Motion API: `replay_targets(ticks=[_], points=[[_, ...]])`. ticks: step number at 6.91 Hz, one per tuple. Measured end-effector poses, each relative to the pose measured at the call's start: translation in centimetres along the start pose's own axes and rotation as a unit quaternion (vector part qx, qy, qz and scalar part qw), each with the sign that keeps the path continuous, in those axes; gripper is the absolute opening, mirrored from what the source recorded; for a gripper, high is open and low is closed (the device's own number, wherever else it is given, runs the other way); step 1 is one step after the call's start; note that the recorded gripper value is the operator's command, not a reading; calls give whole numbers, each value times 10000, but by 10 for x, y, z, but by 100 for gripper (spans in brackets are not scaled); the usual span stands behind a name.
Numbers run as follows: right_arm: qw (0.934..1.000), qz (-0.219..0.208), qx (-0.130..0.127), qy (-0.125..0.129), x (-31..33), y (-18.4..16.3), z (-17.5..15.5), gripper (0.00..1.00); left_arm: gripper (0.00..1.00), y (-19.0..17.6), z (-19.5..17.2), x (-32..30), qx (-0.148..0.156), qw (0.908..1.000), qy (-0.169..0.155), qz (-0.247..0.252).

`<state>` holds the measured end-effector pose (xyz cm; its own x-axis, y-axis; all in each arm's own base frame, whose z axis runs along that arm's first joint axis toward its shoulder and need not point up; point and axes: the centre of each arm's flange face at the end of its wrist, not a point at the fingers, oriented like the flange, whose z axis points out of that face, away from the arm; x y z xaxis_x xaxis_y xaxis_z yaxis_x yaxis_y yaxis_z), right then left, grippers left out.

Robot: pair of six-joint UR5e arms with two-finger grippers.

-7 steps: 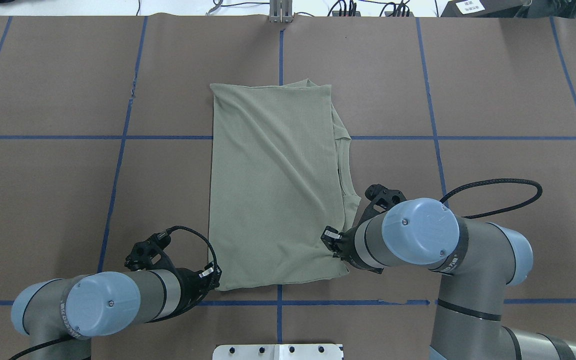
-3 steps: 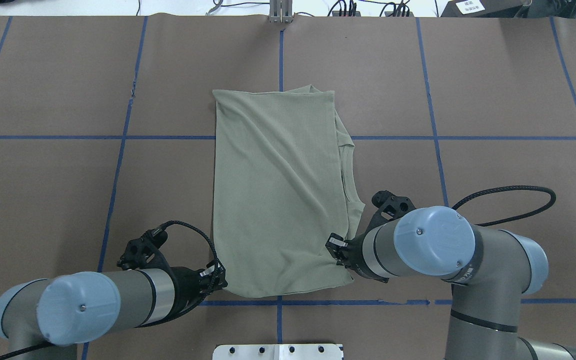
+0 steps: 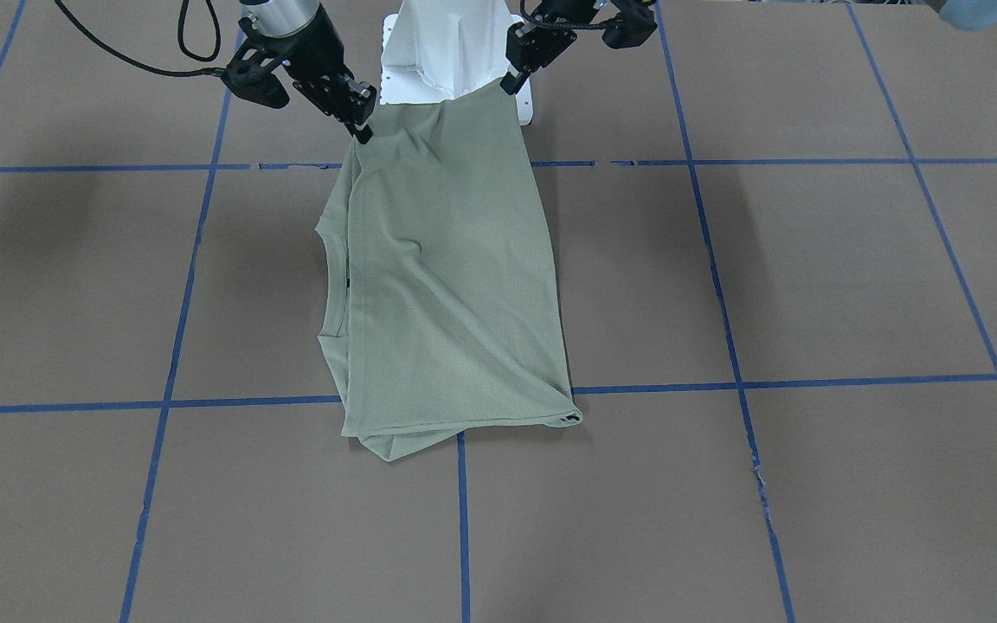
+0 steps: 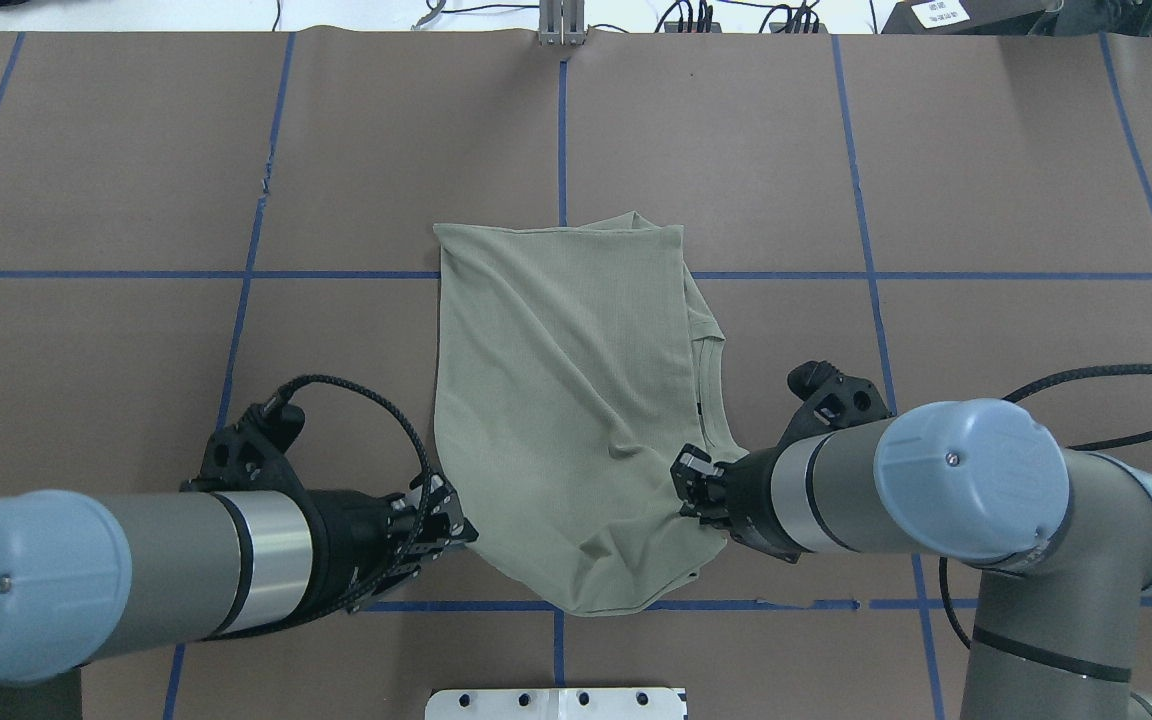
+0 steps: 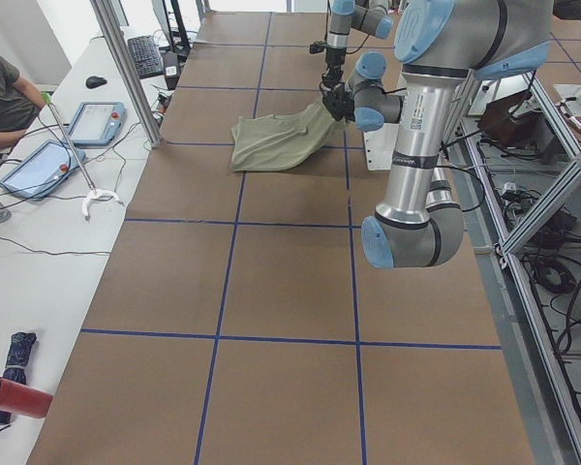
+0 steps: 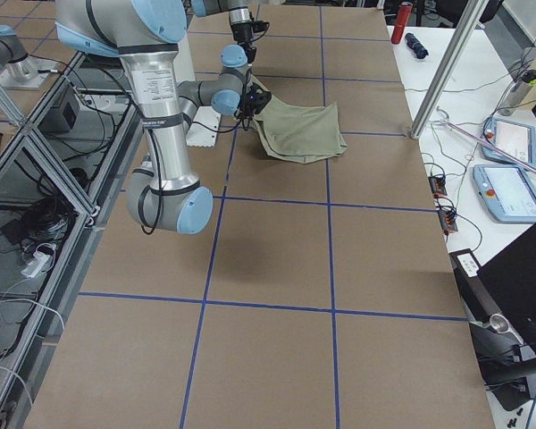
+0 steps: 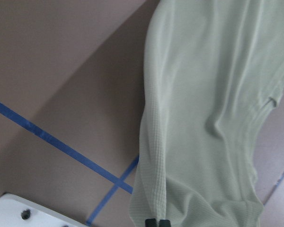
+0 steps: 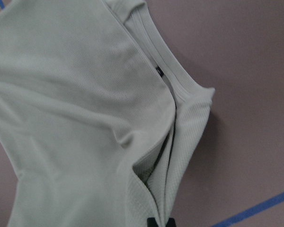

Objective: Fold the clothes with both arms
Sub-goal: 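Lift both near corners and fold them toward the far edge with both grippers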

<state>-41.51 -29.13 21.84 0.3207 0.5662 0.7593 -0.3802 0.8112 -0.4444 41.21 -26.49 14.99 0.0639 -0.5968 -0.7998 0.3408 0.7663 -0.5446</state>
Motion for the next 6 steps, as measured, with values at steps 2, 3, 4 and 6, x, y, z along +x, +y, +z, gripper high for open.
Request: replay_targets(ticks=[2, 3, 4, 6], points=[[9986, 275, 404, -188, -40, -52, 0, 0, 0, -67, 14, 50, 649, 9970, 28, 419], [9975, 409, 559, -128, -64, -81, 17, 0, 0, -103, 26, 63, 956, 9933, -28, 643], [9963, 492, 702, -33, -85, -109, 33, 0, 0, -135, 40, 71, 1174, 9899, -40, 789], [9944, 590, 871, 48, -118, -151, 63, 0, 0, -180, 73, 86, 1411, 9865, 18, 833]])
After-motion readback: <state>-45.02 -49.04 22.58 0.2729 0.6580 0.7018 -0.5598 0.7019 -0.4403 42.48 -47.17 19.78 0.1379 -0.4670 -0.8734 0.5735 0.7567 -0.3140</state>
